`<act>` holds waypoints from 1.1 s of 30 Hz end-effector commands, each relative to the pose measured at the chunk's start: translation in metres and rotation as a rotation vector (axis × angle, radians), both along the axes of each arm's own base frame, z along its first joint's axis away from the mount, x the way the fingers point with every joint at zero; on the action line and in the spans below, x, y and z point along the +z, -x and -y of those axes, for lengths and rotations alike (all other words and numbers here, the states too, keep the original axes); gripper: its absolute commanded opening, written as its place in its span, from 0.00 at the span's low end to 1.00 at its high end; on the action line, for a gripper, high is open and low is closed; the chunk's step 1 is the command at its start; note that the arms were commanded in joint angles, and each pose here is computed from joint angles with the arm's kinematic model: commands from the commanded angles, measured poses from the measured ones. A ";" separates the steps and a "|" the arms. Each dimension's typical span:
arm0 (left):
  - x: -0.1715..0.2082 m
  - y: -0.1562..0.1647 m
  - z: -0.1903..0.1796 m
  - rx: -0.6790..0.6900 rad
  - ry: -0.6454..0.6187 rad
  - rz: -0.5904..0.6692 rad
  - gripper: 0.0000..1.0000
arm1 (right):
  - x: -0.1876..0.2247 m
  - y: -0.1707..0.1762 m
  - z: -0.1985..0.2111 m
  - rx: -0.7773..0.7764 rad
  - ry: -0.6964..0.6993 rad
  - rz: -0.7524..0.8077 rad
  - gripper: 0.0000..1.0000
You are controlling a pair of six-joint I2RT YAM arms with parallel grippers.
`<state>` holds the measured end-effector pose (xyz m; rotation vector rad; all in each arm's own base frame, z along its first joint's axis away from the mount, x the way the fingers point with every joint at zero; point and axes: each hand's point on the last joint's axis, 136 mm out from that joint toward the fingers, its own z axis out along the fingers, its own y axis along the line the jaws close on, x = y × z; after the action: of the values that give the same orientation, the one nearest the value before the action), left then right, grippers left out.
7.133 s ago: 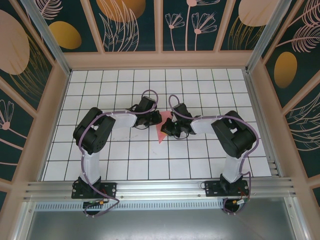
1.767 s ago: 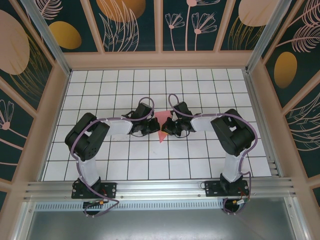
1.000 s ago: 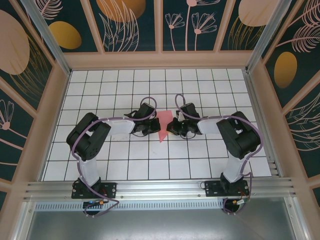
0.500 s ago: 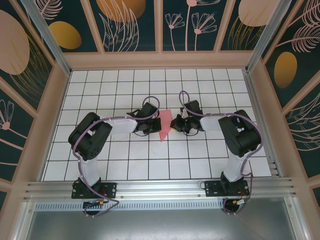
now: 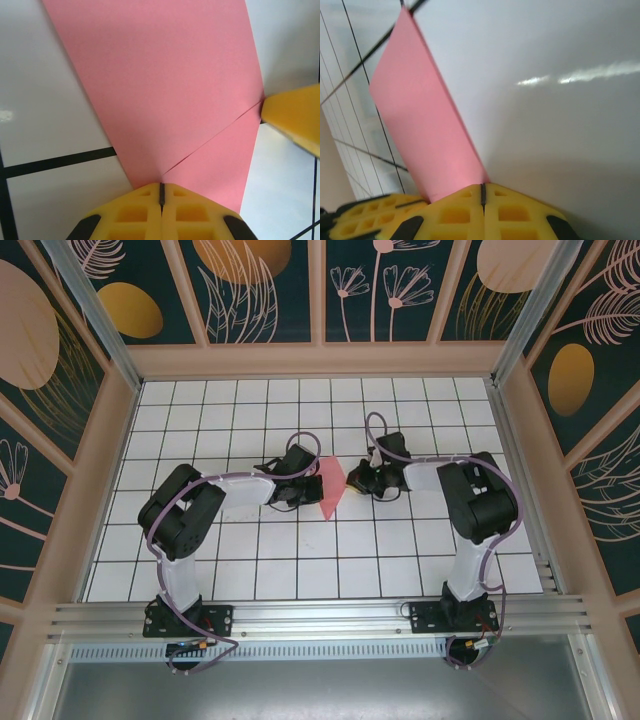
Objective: Fold a paper plane with a square sheet of paper (pick it up from the middle)
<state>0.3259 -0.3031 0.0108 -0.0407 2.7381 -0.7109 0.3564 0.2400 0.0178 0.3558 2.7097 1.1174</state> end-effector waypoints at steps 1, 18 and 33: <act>-0.066 0.031 -0.051 0.042 -0.239 -0.144 0.00 | -0.012 -0.019 0.022 -0.063 0.102 0.017 0.00; -0.070 0.036 -0.053 0.086 -0.212 -0.152 0.00 | 0.032 0.085 -0.039 0.134 -0.065 0.014 0.00; -0.072 0.037 -0.052 0.094 -0.206 -0.157 0.00 | 0.010 0.101 -0.063 0.209 -0.074 -0.047 0.00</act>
<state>0.3267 -0.3035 0.0105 -0.1040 2.7092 -0.7533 0.2566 0.2942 0.0282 0.1447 2.8032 1.2427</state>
